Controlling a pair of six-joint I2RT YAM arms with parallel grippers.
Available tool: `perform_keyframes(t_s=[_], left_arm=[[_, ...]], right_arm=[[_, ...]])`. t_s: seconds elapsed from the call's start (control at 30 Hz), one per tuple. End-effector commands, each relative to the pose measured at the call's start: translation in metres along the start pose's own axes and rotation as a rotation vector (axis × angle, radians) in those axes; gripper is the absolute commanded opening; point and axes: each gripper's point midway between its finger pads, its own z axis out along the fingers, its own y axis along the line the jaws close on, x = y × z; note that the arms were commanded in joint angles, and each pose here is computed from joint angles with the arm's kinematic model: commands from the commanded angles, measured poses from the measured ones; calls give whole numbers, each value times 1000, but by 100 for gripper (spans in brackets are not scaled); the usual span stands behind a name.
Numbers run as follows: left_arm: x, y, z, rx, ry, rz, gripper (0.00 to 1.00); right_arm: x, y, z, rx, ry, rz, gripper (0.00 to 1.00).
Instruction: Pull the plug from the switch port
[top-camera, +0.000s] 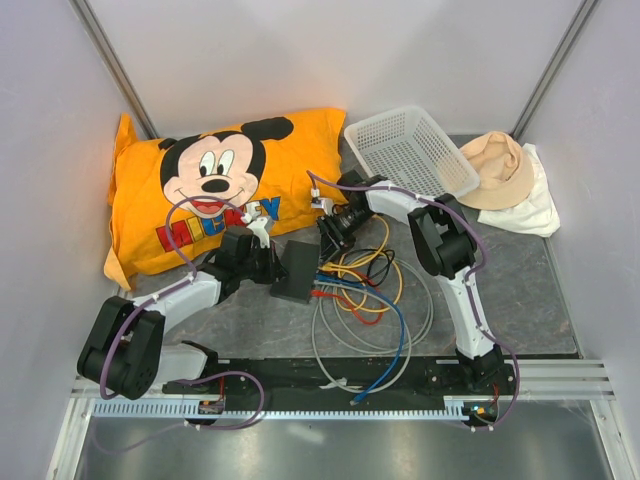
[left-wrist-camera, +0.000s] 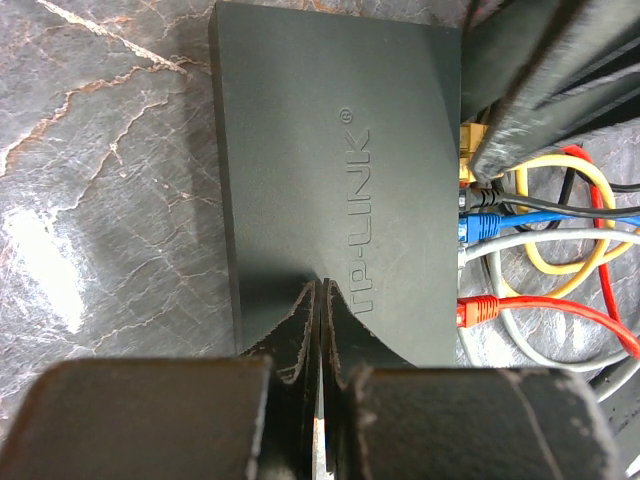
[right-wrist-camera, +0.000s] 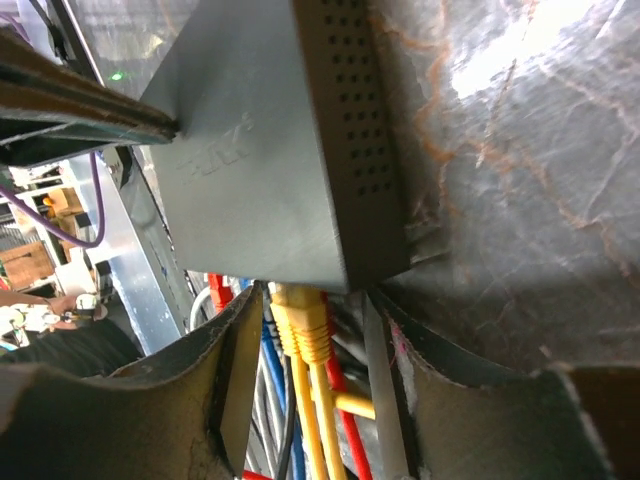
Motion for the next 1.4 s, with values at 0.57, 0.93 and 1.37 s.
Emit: perform_keyframes(t_s=[0.57,0.93,1.37], left_arm=[[10,3,2,-1,28,-20,1],[9,3,2,1,20,-14,2],[11,2,2,9,24,-10,2]], right_arm=[[-19,-9,1,15,-42,1,46],[-19,-10,0,21,-46,10,44],[-27,-23,1,22,-77,82,48]])
